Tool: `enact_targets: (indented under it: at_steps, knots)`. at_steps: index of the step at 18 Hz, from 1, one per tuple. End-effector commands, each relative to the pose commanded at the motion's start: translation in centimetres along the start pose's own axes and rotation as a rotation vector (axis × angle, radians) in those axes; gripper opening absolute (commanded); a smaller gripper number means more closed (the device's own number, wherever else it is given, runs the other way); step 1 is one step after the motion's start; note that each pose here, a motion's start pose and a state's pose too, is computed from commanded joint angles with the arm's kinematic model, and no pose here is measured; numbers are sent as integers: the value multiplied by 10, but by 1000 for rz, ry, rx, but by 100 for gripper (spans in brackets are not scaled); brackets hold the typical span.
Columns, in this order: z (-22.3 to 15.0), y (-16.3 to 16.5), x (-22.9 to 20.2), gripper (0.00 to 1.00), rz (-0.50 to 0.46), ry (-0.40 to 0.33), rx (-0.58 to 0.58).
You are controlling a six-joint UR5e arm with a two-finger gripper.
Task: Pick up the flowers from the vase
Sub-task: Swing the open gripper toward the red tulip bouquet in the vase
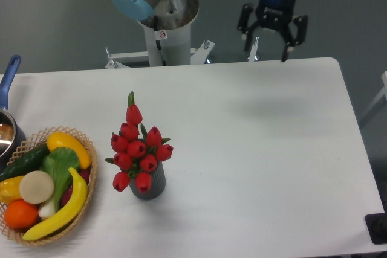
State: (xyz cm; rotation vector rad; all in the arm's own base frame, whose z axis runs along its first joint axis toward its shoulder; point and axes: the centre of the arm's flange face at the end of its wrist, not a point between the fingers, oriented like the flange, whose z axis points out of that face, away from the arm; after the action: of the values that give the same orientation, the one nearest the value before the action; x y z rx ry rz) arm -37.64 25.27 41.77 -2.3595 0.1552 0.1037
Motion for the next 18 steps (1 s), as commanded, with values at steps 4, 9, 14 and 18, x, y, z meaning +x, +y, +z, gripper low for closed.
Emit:
enact_targets:
  at_steps: [4, 9, 14, 18]
  knots:
    - [12, -12, 10, 100, -16, 33, 20]
    - [38, -26, 30, 100, 33, 87, 36]
    - [78, -35, 47, 100, 63, 168, 152]
    - [103, -43, 58, 100, 84, 228, 170]
